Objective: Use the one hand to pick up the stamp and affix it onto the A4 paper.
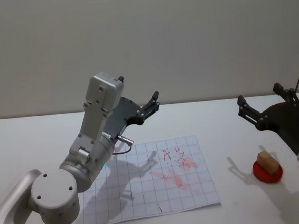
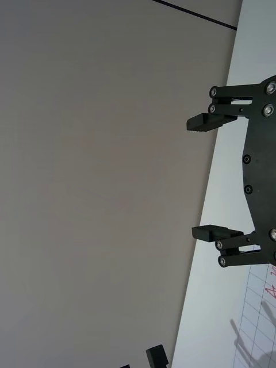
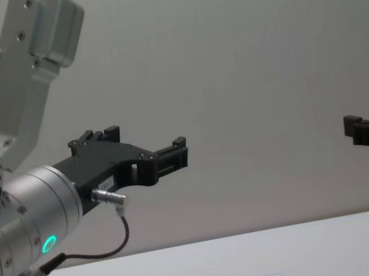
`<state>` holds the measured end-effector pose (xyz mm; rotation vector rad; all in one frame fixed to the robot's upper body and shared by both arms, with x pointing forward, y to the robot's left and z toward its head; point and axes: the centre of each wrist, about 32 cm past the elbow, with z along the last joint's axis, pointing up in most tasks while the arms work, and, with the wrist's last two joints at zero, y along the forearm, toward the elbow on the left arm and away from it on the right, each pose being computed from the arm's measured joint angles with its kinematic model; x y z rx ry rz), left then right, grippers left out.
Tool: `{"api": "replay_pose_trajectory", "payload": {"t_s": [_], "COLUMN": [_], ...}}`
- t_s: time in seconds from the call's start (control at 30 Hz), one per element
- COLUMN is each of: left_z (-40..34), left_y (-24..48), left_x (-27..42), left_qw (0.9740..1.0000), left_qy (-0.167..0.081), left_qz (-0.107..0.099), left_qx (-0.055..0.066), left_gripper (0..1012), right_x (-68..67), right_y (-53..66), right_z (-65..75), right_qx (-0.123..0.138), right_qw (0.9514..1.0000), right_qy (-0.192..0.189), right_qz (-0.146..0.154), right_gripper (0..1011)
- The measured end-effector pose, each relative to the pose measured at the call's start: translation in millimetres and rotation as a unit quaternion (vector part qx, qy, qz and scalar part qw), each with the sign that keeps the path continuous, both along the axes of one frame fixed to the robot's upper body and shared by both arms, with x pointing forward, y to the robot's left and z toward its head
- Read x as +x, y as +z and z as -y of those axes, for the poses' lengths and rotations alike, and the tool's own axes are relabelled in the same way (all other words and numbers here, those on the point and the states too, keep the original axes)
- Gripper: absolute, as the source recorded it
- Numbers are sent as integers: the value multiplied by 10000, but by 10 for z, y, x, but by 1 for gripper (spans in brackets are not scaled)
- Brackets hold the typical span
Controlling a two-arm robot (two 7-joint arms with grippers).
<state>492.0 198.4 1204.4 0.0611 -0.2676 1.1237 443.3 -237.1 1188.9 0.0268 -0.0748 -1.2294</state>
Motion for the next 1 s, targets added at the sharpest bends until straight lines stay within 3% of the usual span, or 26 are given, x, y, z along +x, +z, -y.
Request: {"api": "replay_pose_trajectory", "payload": {"t_s": [1.0], "left_z": [0], "left_y": [0], "left_x": [0], "left_qw": [10000], "left_qy": [0], "left_qz": [0], "left_qx": [0], "left_gripper": [1001], "right_x": [-1], "right_y": [-3], "right_z": [8], "right_qx": [-12], "right_qw": [10000], "right_qy": [-4], "right_qz": [-5], "right_gripper": [1001]}}
